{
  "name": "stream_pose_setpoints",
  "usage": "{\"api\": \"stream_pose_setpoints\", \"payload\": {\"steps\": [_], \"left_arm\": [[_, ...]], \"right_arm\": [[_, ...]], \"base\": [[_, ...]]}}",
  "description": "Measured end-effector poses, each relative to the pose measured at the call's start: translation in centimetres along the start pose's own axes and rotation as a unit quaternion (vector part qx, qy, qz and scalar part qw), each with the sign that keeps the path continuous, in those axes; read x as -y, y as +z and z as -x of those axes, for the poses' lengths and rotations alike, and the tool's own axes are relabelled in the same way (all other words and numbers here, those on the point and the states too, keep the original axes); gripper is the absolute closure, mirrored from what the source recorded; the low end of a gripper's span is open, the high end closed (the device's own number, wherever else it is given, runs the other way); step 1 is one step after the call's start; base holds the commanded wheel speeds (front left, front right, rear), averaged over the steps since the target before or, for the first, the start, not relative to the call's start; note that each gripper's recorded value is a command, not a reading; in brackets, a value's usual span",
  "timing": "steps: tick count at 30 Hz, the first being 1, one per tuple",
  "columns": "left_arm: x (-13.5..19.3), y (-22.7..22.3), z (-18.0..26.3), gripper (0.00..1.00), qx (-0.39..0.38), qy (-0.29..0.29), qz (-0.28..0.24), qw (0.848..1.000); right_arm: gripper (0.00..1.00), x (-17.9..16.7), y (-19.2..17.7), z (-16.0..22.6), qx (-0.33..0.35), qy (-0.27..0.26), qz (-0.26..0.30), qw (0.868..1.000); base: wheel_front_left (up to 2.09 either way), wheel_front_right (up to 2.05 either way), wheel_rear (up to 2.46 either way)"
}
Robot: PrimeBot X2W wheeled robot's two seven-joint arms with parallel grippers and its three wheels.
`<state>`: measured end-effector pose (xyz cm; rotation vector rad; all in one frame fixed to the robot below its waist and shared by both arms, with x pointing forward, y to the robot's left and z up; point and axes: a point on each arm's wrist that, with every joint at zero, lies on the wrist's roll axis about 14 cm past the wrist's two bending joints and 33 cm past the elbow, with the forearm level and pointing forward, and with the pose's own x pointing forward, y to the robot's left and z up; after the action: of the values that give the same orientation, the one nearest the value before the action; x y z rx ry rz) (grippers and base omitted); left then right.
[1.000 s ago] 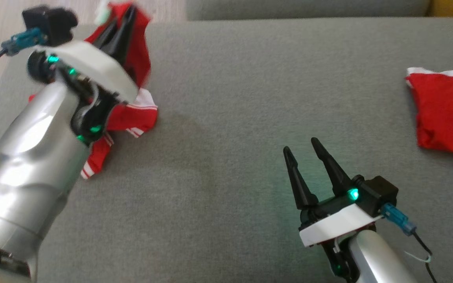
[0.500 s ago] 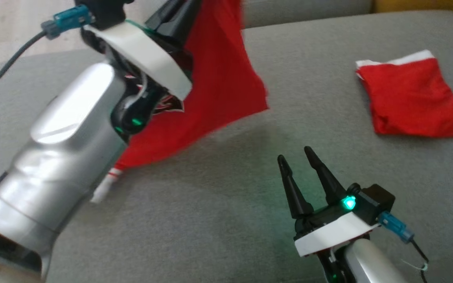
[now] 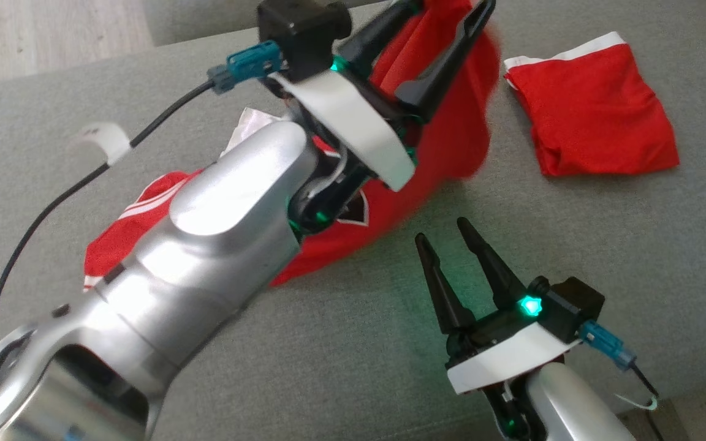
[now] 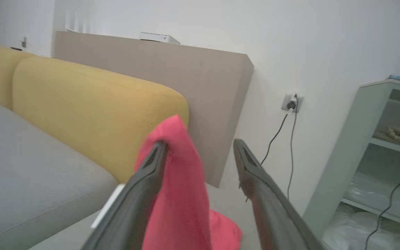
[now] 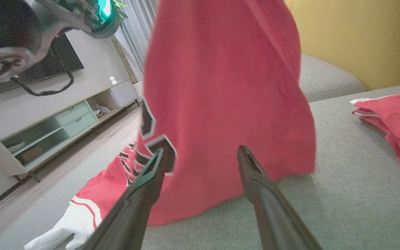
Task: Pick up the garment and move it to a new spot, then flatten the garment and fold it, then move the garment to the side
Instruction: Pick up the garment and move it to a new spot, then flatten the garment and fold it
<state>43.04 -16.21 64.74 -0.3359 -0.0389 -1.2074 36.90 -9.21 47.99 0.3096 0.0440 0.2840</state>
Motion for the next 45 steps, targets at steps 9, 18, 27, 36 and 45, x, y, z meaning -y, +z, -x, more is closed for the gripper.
{"api": "stream_pose_setpoints", "payload": {"steps": [9, 18, 27, 36, 45], "left_arm": [[-8.4, 2.5, 5.4, 0.0, 0.04, 0.126, -0.027, 0.991], [-15.8, 3.9, 21.6, 0.0, 0.016, 0.331, -0.134, 0.934], [-9.9, -5.5, 33.2, 0.0, 0.014, 0.478, -0.014, 0.878], [-7.6, -7.2, 31.0, 0.0, 0.011, 0.436, -0.014, 0.9], [-13.6, -1.4, 20.7, 0.0, -0.083, 0.285, -0.089, 0.951]], "right_arm": [[0.0, -0.8, 0.0, -1.2, 0.001, 0.018, -0.002, 1.0], [0.0, -2.3, -0.8, -2.2, -0.007, 0.044, -0.002, 0.999], [0.0, -4.8, -1.1, -2.0, -0.013, 0.081, 0.006, 0.997], [0.0, -4.2, -1.5, -1.4, -0.019, 0.071, 0.012, 0.997], [0.0, -1.2, -0.7, -2.5, -0.005, 0.032, 0.01, 0.999]], "base": [[0.0, 0.0, 0.0], [0.0, 0.0, 0.0], [0.0, 0.0, 0.0], [0.0, 0.0, 0.0], [0.0, 0.0, 0.0]]}}
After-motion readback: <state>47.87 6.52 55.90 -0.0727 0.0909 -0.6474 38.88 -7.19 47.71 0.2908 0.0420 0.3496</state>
